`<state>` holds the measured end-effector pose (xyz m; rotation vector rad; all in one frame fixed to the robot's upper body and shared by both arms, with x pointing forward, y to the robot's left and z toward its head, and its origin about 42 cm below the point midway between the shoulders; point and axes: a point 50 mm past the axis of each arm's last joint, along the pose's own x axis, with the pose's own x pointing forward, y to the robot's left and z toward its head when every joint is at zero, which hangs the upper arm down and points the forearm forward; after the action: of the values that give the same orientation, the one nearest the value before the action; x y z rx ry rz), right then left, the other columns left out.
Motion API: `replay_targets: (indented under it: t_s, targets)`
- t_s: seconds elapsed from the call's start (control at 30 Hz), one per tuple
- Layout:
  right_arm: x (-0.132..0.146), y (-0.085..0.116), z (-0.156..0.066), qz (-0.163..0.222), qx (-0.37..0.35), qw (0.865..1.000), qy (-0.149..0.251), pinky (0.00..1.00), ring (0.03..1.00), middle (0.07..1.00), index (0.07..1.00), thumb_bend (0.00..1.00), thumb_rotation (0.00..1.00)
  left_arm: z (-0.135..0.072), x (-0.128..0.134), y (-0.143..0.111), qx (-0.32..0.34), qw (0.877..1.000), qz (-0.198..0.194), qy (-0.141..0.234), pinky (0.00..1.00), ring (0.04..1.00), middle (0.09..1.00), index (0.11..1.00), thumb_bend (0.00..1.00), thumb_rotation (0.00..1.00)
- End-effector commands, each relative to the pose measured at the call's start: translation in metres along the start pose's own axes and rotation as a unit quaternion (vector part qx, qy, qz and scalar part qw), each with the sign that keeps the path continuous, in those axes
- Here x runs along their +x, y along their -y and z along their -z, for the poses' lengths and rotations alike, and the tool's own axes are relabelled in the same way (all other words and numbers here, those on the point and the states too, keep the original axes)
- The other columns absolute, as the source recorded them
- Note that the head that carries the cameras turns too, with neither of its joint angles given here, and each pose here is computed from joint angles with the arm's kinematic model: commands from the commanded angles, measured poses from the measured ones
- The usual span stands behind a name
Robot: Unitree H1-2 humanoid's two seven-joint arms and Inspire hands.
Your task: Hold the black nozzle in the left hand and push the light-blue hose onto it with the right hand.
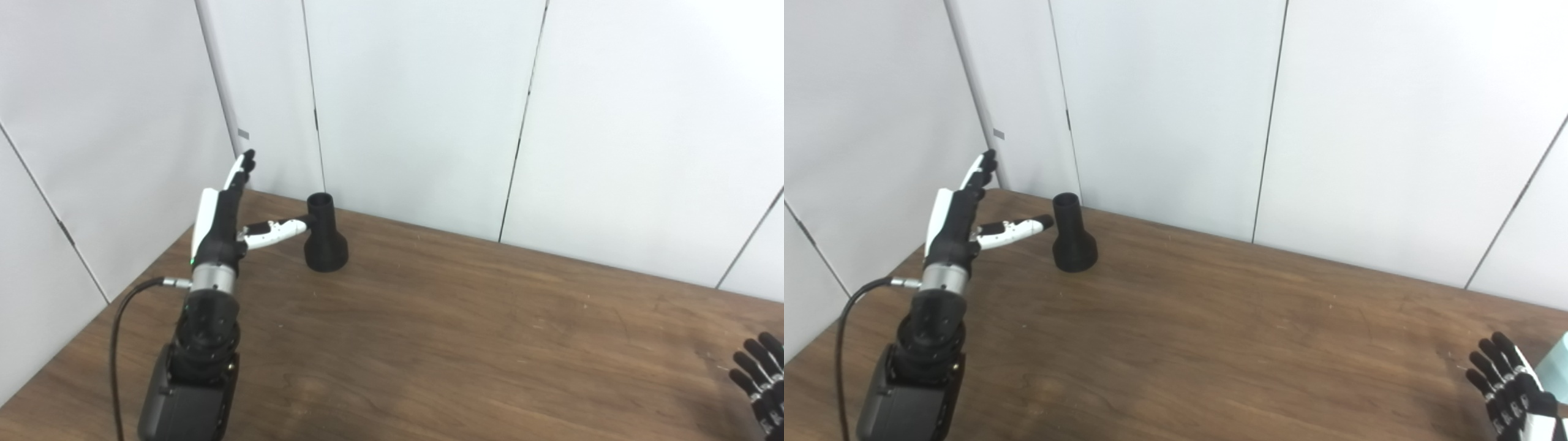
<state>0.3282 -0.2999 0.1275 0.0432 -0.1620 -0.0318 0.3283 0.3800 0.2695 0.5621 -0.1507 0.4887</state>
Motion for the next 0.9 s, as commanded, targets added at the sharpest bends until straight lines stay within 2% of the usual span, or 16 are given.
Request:
replay_targets:
  t_s: [0.0, 0.3, 0.37, 0.53, 0.87]
  targets:
    - [-0.006, -0.001, 0.008, 0.005, 0.004, 1.000, -0.012, 0.87, 0.889, 0.895, 0.900, 0.66, 1.00, -0.016, 0.017, -0.009, 0.036, 0.999, 0.002, 0.026, 0.98, 0.995, 0.965, 0.947, 0.81, 0.19]
    - [-0.007, 0.000, 0.006, 0.002, 0.002, 1.000, -0.011, 0.86, 0.880, 0.892, 0.899, 0.65, 1.00, -0.001, 0.033, 0.007, 0.142, 0.989, 0.019, 0.025, 1.00, 1.000, 0.971, 0.933, 0.91, 0.27]
    - [-0.007, 0.001, 0.005, 0.002, 0.000, 1.000, -0.011, 0.87, 0.877, 0.888, 0.899, 0.65, 1.00, 0.005, 0.037, 0.014, 0.161, 0.986, 0.041, 0.015, 1.00, 1.000, 0.983, 0.943, 0.94, 0.29]
    - [-0.007, 0.001, 0.004, 0.001, -0.003, 1.000, -0.011, 0.86, 0.869, 0.880, 0.899, 0.64, 1.00, 0.012, 0.044, 0.022, 0.181, 0.981, 0.068, -0.004, 1.00, 1.000, 0.999, 0.965, 0.99, 0.36]
    - [-0.002, 0.000, 0.003, -0.001, -0.008, 1.000, -0.013, 0.84, 0.857, 0.867, 0.899, 0.64, 1.00, 0.026, 0.057, 0.040, 0.203, 0.974, 0.088, -0.052, 1.00, 1.000, 1.000, 0.976, 1.00, 0.41]
